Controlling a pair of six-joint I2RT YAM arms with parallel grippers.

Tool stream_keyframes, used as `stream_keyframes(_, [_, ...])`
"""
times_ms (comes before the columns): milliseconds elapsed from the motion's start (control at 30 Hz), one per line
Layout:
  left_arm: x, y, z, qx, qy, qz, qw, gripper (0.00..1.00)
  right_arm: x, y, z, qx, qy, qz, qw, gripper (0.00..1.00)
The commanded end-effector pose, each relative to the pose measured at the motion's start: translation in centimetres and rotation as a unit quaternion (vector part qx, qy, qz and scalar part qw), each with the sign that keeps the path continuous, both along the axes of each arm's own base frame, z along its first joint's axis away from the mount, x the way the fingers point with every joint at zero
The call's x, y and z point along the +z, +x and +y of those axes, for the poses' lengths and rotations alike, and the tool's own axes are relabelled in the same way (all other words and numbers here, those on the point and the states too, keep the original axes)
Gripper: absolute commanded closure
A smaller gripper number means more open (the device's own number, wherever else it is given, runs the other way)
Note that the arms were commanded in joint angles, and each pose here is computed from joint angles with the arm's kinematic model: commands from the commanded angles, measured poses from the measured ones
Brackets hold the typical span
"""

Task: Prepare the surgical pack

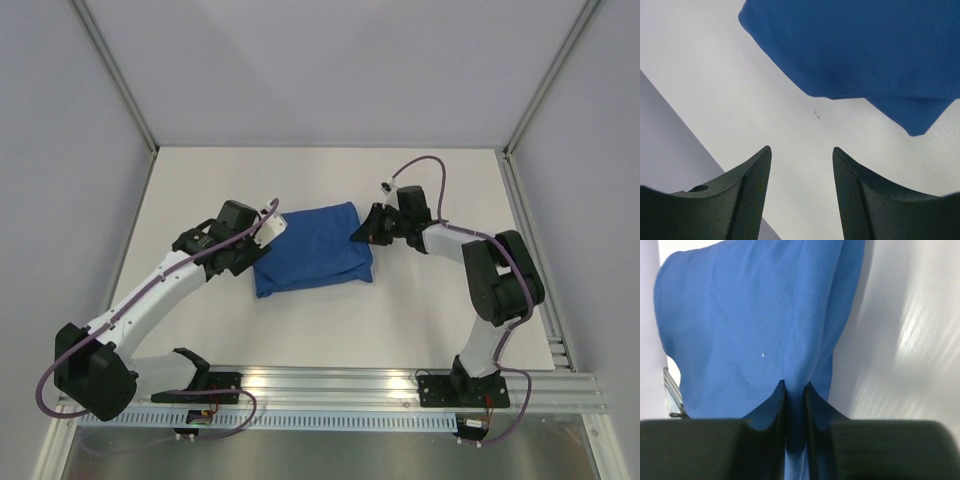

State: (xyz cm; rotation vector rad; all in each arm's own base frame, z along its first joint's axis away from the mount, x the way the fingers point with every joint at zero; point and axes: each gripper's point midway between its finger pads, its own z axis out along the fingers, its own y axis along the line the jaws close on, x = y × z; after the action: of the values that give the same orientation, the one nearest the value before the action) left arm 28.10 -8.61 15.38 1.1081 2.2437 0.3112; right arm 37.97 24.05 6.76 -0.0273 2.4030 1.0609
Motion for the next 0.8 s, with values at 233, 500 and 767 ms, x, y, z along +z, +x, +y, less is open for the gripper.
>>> stream_keyframes(233, [1.9,-1.6,0.5,0.01,-0.018,0.007,1.0,0.39,0.0,-1.7,-0.1,-0.118,0.051,0.007,0.992,0.99])
stream_keyframes(500, [2.0,-1.7,0.9,0.013,-0.015,-0.003,1.0,0.39,0.6,0.5,-7.2,-0.208,0.023,0.005,0.978,0.99])
stream_keyframes(767, [1.5,-1.9,1.1,0.014,-0.012,-0.003,1.0,0.39,-0.2,-0.9,-17.2,-0.378,0.068,0.016,0.923,1.0])
